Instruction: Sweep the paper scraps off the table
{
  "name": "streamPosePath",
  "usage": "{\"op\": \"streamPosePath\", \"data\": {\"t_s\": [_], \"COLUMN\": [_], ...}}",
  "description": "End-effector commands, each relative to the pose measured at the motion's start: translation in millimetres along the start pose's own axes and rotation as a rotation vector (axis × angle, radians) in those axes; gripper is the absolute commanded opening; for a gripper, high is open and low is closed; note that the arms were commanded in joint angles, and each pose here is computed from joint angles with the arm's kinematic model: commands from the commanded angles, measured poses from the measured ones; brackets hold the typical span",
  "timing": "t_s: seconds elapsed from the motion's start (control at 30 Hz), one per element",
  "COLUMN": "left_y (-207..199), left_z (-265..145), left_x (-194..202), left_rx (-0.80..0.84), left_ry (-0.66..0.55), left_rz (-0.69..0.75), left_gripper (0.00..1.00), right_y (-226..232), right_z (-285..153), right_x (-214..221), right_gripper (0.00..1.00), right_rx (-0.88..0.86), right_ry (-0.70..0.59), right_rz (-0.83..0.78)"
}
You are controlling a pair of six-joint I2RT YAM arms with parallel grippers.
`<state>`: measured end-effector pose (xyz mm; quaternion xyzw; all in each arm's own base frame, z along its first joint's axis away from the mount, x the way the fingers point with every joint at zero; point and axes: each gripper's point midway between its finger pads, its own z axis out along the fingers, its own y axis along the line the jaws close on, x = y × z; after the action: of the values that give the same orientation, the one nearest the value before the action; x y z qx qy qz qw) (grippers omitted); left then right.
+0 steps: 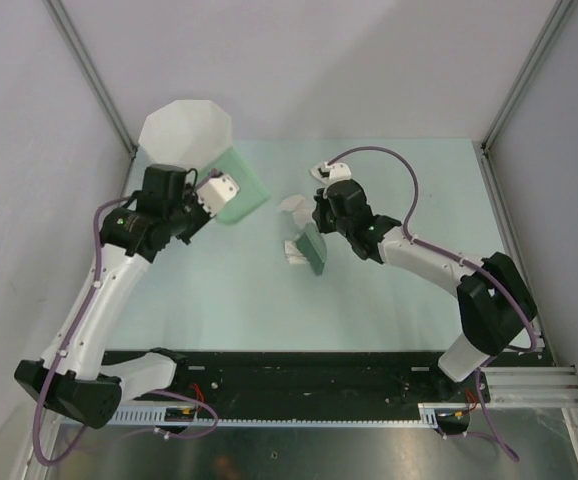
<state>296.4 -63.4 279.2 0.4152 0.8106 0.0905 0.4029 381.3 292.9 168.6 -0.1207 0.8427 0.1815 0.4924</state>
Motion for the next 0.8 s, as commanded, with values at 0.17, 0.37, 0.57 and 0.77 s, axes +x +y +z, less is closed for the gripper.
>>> {"op": "streamPosePath", "data": {"t_s": [0.17,0.37,0.57,0.77], "left_y": [-90,-129,-167,-194], "left_z": [38,64,79,94], "left_x": [48,81,94,99], "left_rx": [0.351,0.494,0.606,0.663], "left_ry": [0.119,0.254,0.332,0.394], "left_rz": [0.111,0.124,0.176,0.233], "left_gripper": [0.0,0.0,0.0,0.0], "right_y": [-42,-26,-4,-73], "right_z": [-60,-102,-148,-175], "right_x": [23,15,-37,-46], "right_gripper": [0.0,0.0,0.0,0.0], "right_rx": [0.241,0.198,0.072,0.428], "right_ry": [0.146,0.123,-0.059,-0.163], "right_rz": [-0.006,-0.003,0.051,0.04]}}
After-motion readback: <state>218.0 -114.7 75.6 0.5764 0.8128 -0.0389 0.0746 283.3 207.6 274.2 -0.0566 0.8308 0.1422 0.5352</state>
